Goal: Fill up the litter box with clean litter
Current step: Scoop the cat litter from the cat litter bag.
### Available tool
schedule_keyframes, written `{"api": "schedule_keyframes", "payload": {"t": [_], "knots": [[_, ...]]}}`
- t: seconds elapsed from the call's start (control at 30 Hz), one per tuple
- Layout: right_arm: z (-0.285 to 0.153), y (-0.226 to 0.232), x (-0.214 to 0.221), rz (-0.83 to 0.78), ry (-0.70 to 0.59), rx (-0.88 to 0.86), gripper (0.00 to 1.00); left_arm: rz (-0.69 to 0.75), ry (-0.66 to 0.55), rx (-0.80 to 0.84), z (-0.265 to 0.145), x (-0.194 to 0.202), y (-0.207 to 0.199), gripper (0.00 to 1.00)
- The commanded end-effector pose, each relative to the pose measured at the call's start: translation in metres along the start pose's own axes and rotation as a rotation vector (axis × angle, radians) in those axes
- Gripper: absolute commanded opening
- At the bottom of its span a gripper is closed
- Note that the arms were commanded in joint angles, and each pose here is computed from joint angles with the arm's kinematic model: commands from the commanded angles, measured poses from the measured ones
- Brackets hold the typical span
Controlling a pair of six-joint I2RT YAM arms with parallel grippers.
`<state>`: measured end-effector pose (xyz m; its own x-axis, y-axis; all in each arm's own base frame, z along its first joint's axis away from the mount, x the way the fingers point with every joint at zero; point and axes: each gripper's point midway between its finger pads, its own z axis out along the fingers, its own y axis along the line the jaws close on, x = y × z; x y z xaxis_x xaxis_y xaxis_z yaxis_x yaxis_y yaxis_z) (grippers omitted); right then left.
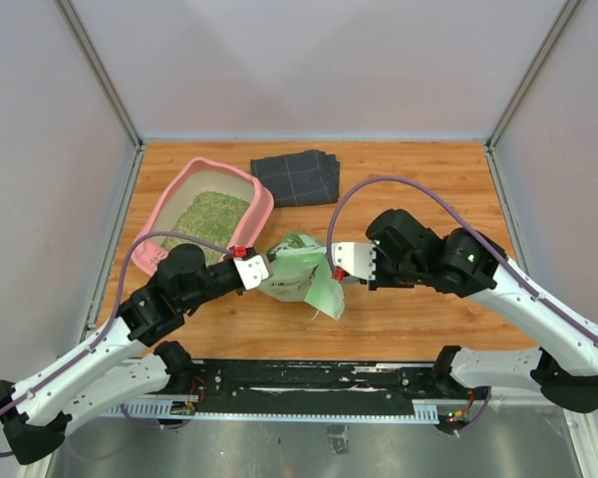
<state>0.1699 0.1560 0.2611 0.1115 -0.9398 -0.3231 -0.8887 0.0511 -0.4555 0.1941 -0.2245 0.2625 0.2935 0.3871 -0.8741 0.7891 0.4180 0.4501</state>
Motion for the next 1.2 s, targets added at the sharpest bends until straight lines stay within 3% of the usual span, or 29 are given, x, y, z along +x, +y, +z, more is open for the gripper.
{"api": "schedule_keyframes", "payload": {"t": [0.0,0.23,0.5,0.77,1.17], "knots": [[0.013,-0.004,-0.029,0.018,-0.068,-0.006,0.01,0.029,-0.047,0.032,-0.002,-0.002,-0.009,0.00],[0.019,-0.006,-0.037,0.070,-0.055,-0.007,0.01,0.042,-0.031,0.006,-0.002,0.006,-0.007,0.00],[-0.026,-0.007,0.015,0.102,0.160,0.042,0.01,0.032,-0.040,-0.035,-0.009,-0.003,0.003,0.00],[-0.039,0.014,-0.013,0.139,0.034,-0.062,0.01,0.003,-0.114,-0.012,-0.014,-0.020,-0.002,0.00],[-0.033,0.017,-0.013,0.187,0.117,0.009,0.01,-0.001,-0.121,-0.025,-0.021,-0.017,-0.003,0.00]]}}
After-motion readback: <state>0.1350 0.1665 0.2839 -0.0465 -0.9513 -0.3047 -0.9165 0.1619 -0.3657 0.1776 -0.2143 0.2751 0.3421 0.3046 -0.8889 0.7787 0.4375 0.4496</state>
